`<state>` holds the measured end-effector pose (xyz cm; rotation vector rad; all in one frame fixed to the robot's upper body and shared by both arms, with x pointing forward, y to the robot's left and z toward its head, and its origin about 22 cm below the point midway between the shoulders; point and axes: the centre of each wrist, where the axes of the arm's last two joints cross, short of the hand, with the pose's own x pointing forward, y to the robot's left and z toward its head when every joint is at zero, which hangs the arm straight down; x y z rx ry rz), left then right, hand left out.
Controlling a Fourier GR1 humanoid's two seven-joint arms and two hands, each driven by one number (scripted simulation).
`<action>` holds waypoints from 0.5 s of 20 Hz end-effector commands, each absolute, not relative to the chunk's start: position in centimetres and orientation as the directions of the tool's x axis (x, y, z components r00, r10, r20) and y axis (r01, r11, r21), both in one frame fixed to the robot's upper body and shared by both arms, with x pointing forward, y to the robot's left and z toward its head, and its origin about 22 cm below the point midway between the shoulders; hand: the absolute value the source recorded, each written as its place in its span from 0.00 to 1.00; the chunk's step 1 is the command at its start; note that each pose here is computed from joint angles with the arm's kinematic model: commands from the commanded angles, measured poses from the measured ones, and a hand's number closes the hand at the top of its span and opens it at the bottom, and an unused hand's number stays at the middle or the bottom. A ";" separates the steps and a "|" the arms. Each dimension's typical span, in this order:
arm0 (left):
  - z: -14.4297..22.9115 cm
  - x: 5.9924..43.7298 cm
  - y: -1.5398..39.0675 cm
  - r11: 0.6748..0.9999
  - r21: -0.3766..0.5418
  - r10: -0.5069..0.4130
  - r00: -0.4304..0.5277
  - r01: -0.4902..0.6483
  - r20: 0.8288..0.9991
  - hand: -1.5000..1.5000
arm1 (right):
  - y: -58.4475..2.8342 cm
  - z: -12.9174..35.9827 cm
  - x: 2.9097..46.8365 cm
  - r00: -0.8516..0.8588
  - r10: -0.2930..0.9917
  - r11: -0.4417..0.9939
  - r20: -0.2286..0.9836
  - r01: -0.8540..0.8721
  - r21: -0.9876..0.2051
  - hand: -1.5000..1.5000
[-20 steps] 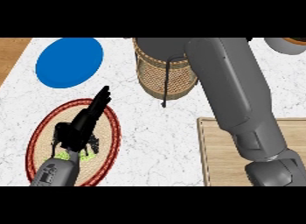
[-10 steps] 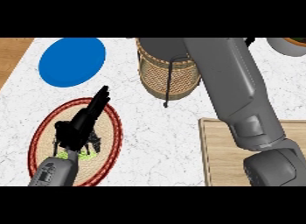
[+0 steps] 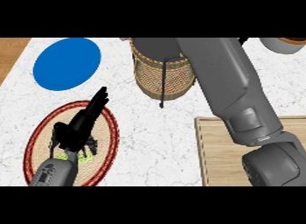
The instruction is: Pick the cupcake from the tray and place it in the tiered basket
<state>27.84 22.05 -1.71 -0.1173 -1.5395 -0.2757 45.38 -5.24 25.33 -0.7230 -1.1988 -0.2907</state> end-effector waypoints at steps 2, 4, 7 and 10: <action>-2.4 26.7 22.9 0.973 0.089 -0.099 0.039 0.211 0.994 0.50 | -5.6 26.0 45.8 0.294 0.140 0.568 0.946 0.758 -0.320 0.00; -2.6 27.1 23.4 0.978 0.096 -0.105 0.041 0.184 0.994 0.50 | -7.4 24.4 46.3 0.260 0.155 0.491 0.953 0.817 -0.302 0.00; -2.8 26.2 24.5 0.984 0.098 -0.108 0.059 0.151 0.992 0.50 | -9.3 26.2 46.5 0.212 0.161 0.424 0.964 0.867 -0.261 0.00; -2.9 26.4 26.0 0.986 0.095 -0.104 0.067 0.134 0.992 0.50 | -10.0 26.2 45.9 0.105 0.168 0.413 0.980 0.895 -0.167 0.00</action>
